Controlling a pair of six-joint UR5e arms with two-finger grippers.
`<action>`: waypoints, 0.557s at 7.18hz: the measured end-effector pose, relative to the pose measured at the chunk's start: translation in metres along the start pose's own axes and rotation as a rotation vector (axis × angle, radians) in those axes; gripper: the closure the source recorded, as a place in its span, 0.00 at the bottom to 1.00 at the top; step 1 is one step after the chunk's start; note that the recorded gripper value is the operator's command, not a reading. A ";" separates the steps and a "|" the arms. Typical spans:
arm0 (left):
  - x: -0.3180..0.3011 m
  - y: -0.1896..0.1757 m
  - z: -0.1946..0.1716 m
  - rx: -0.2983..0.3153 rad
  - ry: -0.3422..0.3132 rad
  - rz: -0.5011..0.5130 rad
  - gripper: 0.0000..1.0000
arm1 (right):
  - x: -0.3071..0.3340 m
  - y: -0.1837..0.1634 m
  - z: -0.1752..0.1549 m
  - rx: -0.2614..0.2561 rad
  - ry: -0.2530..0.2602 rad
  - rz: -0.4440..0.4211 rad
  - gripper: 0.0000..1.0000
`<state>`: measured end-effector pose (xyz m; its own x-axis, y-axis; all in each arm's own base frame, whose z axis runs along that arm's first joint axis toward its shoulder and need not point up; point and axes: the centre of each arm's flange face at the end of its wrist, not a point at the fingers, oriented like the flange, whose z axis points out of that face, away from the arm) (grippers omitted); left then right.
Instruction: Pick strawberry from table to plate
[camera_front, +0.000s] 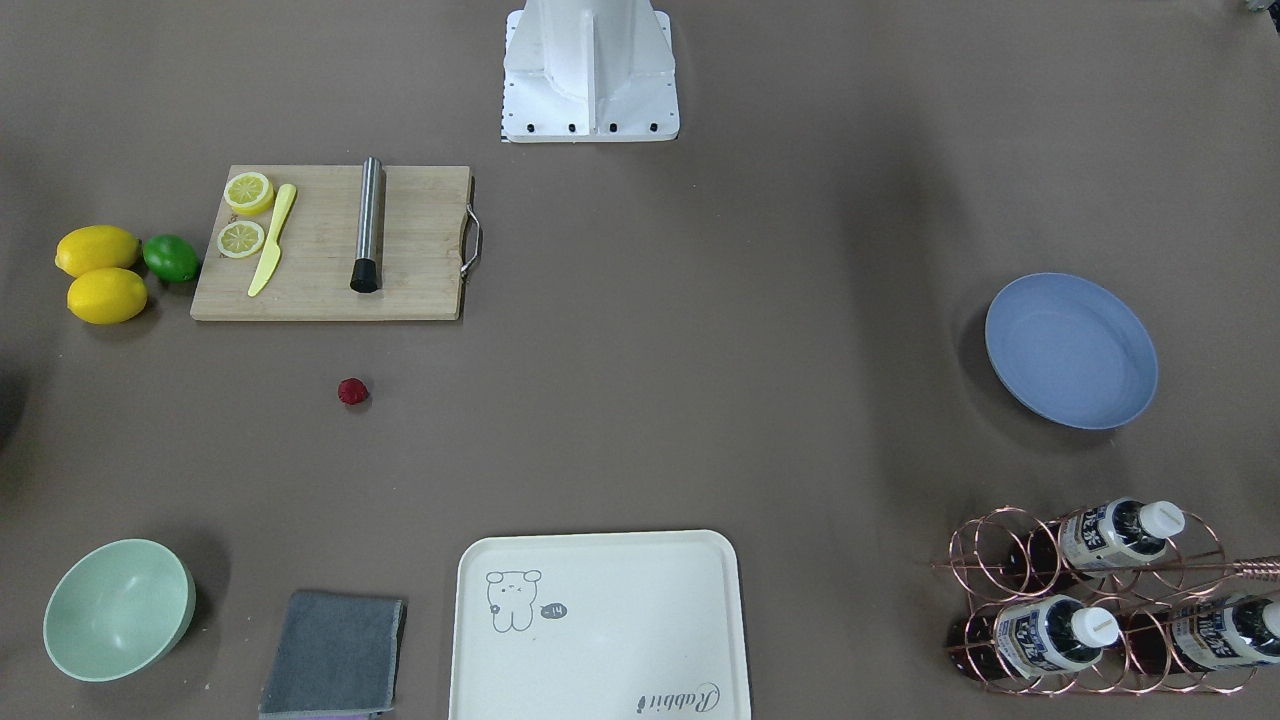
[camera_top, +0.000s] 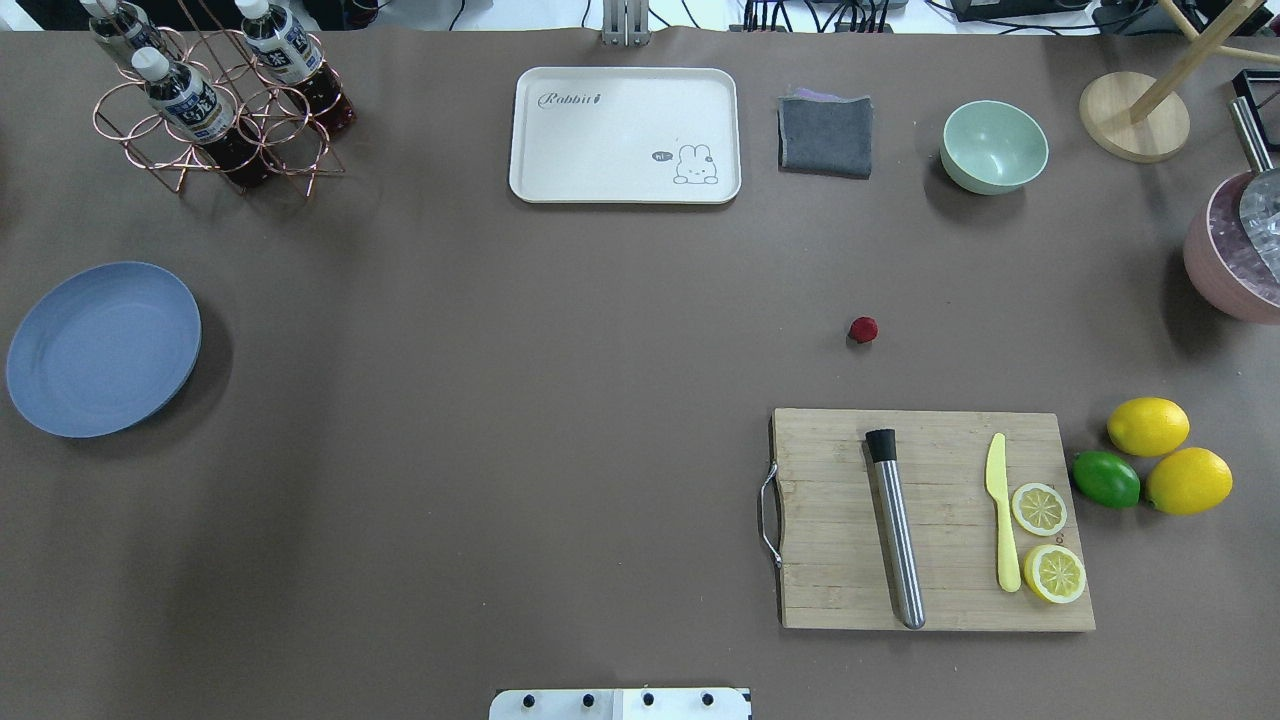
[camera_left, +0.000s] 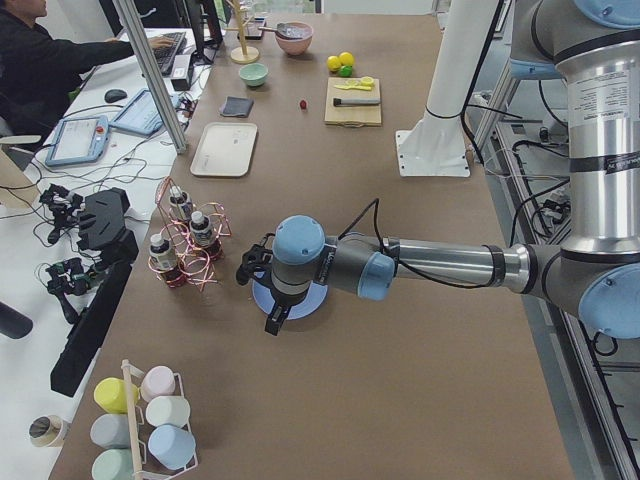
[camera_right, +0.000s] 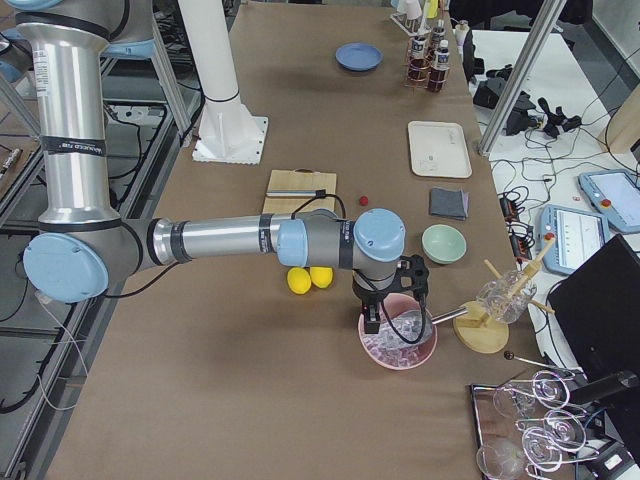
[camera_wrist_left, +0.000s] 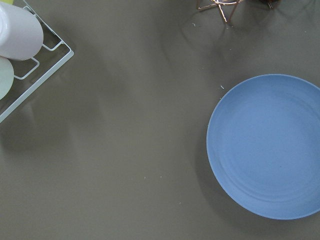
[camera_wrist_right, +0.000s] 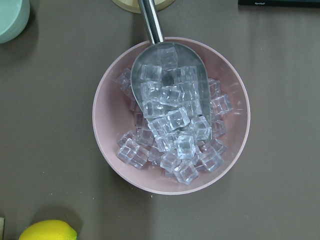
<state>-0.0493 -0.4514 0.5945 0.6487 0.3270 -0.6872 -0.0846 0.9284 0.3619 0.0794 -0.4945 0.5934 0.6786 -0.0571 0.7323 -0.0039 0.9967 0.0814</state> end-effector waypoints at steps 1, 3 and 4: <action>0.014 -0.014 0.009 0.000 0.033 -0.055 0.02 | -0.022 -0.007 0.002 -0.003 -0.011 0.000 0.00; 0.037 -0.029 0.058 0.017 0.084 -0.128 0.02 | -0.079 -0.026 0.007 0.002 -0.027 0.021 0.00; 0.039 -0.031 0.089 0.035 0.113 -0.159 0.02 | -0.102 -0.032 0.014 0.015 -0.036 0.034 0.00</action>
<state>0.0462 -0.4831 0.6130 0.5623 0.1960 -0.8034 0.0398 0.9640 0.2630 -0.0002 -0.5218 0.5252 0.6507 -0.0251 0.7590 -0.0379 0.9971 0.0655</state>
